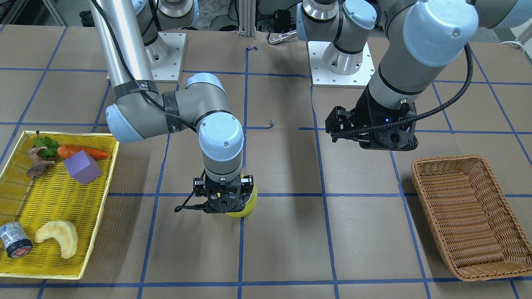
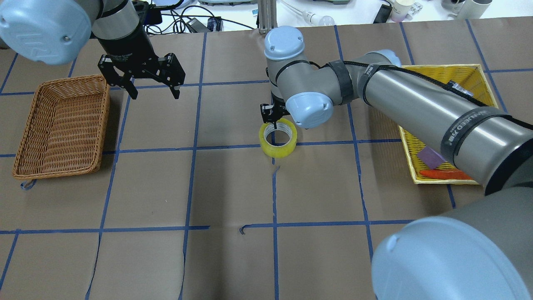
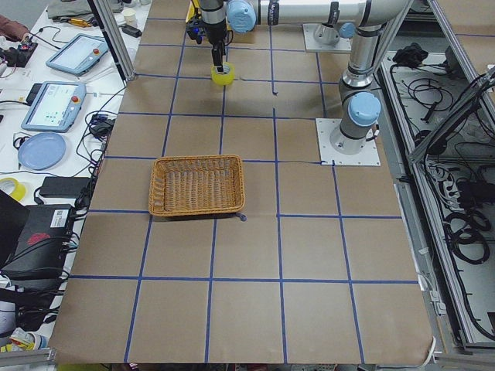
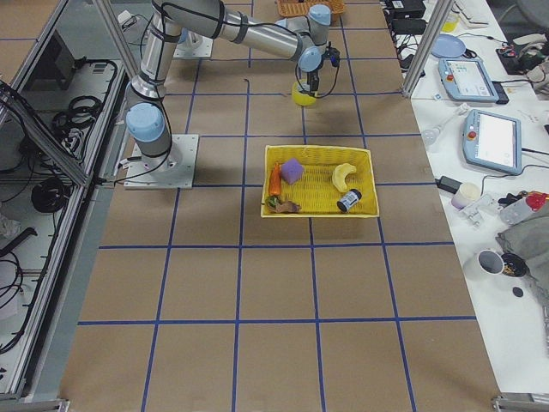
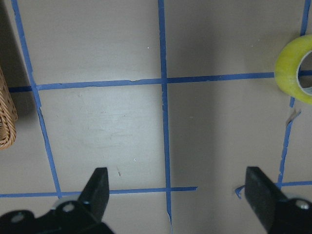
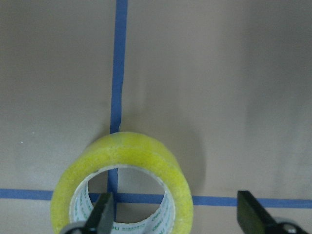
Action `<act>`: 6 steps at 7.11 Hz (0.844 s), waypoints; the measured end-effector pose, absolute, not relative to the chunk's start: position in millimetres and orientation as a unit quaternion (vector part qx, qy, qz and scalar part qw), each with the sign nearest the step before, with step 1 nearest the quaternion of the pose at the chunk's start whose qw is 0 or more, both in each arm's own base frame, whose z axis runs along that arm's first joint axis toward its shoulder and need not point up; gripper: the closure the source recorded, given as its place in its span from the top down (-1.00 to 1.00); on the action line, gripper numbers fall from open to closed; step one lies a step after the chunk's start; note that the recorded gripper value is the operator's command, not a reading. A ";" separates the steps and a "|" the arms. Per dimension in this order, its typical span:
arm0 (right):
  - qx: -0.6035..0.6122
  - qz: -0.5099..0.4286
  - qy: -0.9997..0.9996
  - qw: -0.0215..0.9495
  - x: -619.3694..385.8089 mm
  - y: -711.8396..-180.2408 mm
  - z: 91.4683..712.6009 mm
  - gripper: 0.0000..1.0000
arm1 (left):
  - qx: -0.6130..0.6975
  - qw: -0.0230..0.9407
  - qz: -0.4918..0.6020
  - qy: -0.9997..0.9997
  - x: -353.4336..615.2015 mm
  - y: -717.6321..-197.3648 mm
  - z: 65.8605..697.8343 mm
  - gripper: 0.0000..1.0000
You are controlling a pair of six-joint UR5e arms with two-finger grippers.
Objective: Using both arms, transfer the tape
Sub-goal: 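Open the right gripper and raise it away while the left arm reaches toward the tape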
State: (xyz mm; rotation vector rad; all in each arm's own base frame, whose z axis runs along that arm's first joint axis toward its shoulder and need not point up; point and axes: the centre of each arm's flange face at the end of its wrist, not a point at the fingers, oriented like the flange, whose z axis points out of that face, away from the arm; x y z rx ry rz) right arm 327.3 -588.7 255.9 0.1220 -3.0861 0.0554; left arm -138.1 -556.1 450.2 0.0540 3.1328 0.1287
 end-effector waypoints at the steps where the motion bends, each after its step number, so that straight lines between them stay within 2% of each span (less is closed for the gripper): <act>1: 0.038 0.034 -0.998 0.028 317.6 -591.0 291.3 1.00 | 0.016 0.004 0.034 0.999 -137.9 -557.1 452.9 1.00; 4: 0.026 0.048 -0.998 0.028 237.7 -582.2 395.6 1.00 | -0.003 -0.005 0.017 1.000 -151.2 -561.5 453.8 1.00; 6: 0.032 0.044 -0.998 0.033 186.9 -553.2 453.8 1.00 | -0.027 -0.032 -0.009 0.999 -188.7 -566.4 448.0 1.00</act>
